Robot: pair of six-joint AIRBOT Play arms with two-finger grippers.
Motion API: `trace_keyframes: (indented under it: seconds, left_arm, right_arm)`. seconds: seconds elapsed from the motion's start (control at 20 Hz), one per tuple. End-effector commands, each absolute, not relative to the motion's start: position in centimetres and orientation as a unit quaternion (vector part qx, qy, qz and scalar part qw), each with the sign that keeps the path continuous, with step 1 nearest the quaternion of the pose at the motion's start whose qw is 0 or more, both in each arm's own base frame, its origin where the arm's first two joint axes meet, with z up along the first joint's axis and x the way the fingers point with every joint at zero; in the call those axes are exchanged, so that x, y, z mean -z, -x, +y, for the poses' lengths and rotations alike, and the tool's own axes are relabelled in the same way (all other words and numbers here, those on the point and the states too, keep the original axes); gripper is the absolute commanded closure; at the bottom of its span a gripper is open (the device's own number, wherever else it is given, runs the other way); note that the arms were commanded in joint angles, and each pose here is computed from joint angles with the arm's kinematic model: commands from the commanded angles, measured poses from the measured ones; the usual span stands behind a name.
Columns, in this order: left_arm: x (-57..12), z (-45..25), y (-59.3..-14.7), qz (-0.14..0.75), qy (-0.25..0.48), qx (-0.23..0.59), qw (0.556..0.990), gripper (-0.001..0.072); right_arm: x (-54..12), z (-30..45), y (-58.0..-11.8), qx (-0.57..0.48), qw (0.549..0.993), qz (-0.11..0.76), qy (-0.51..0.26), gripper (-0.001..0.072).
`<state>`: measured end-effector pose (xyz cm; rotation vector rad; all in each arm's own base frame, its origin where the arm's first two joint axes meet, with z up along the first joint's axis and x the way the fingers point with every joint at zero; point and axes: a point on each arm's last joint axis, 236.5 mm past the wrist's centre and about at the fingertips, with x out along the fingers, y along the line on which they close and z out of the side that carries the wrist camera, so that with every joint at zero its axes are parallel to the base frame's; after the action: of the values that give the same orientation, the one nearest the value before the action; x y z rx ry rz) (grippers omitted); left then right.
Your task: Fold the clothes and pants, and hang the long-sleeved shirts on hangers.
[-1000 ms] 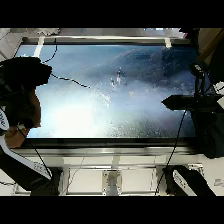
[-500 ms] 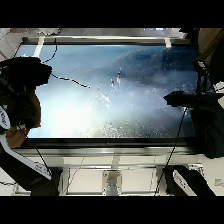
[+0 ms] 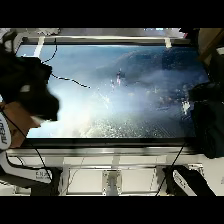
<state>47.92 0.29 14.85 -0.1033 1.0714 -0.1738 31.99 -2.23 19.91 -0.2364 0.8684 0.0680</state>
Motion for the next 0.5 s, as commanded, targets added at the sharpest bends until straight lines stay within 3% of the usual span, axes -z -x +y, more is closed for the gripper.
trace_keyframes:
  seconds: [0.0, 0.25, 0.45]
  left_arm:
    - [-19.4, -14.9, -45.8, 0.458, 0.053, 0.251, 0.851, 0.0698]
    - [-13.4, -34.7, -40.2, 0.476, -0.024, 0.403, 0.781, 0.0698]
    - [-4.3, -45.8, -36.4, 0.488, -0.059, 0.453, 0.744, 0.0696]
  right_arm:
    - [-23.1, -5.1, -31.2, 0.020, 0.900, 0.408, 0.153, 0.0691]
    - [-23.5, -4.6, -32.6, 0.013, 0.910, 0.387, 0.151, 0.0692]
    - [-21.3, -3.0, -33.9, -0.019, 0.907, 0.401, 0.127, 0.0687]
